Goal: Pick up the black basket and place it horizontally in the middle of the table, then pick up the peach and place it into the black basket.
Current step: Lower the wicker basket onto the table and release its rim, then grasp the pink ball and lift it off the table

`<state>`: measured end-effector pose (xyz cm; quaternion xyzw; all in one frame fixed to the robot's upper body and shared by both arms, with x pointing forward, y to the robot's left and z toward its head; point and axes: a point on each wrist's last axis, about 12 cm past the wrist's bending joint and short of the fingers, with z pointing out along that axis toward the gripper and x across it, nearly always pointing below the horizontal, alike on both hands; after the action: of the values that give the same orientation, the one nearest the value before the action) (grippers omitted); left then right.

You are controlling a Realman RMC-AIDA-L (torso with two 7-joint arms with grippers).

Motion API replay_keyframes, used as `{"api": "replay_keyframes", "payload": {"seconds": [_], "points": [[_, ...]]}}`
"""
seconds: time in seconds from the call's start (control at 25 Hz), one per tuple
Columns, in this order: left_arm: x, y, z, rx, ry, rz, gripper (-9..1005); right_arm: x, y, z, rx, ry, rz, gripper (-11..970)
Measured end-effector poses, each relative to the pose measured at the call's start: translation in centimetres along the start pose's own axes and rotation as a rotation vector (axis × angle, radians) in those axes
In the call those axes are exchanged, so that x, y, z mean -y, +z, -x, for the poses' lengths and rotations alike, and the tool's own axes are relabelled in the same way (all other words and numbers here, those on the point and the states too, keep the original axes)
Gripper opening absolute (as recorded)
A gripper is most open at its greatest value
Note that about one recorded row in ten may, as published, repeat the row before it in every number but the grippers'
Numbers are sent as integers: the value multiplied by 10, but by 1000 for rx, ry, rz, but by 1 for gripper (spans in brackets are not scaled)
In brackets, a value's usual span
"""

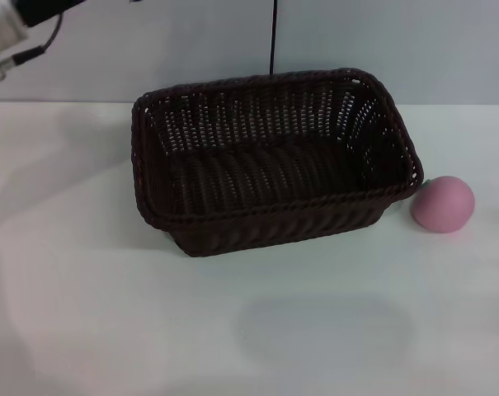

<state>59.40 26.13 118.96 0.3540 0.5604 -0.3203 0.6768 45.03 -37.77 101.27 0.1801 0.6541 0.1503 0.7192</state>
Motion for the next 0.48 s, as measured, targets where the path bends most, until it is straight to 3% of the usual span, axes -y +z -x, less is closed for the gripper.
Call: {"api": "replay_keyframes", "payload": {"seconds": [0.28, 0.48], "points": [[5, -19, -15, 53, -76, 61, 838, -24, -8, -10, -140, -214, 302, 716], [8, -21, -26, 83, -118, 82, 838, -33, -13, -21, -227, -291, 420, 716]]}}
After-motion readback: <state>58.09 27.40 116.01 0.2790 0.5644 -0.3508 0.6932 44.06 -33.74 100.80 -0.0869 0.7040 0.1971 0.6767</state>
